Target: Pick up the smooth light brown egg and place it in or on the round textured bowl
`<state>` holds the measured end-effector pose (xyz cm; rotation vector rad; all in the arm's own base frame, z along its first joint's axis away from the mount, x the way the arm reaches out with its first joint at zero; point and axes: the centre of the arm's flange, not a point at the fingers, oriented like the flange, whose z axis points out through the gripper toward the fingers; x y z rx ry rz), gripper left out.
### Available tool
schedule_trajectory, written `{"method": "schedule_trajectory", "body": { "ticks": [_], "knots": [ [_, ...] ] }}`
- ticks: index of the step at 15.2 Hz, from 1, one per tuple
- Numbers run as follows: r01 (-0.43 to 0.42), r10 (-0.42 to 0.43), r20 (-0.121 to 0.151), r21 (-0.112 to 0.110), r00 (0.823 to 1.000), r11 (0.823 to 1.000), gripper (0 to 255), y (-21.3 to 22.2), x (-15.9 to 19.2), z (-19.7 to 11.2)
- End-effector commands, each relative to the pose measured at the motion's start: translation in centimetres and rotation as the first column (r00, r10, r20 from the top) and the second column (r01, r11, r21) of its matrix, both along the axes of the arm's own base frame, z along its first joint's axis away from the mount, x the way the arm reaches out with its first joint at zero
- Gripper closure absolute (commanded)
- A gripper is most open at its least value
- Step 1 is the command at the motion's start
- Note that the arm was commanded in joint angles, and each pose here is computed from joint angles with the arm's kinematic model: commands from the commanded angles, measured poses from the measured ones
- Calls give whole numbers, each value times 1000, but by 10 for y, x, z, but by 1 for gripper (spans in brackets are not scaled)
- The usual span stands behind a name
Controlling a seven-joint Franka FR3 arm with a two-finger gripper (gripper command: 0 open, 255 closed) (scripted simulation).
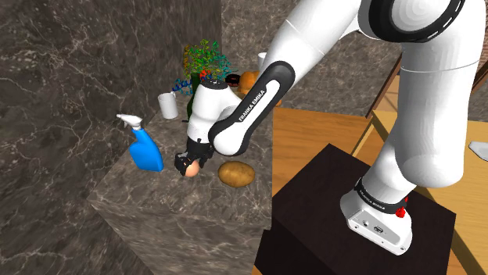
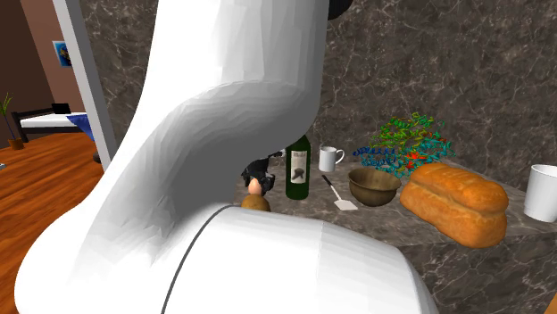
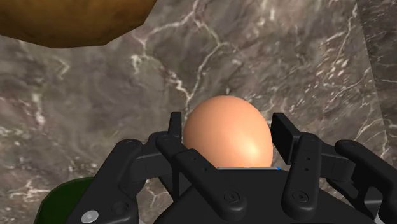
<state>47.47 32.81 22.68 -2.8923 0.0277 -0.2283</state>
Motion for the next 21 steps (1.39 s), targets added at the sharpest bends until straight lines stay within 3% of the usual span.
{"method": "schedule_trajectory", "body": {
  "ticks": [1,21],
  "knots": [
    [-1,1,0,0,1000,1000,255,0,0,0],
    [-1,1,0,0,1000,1000,255,1,0,100]
  ]
}}
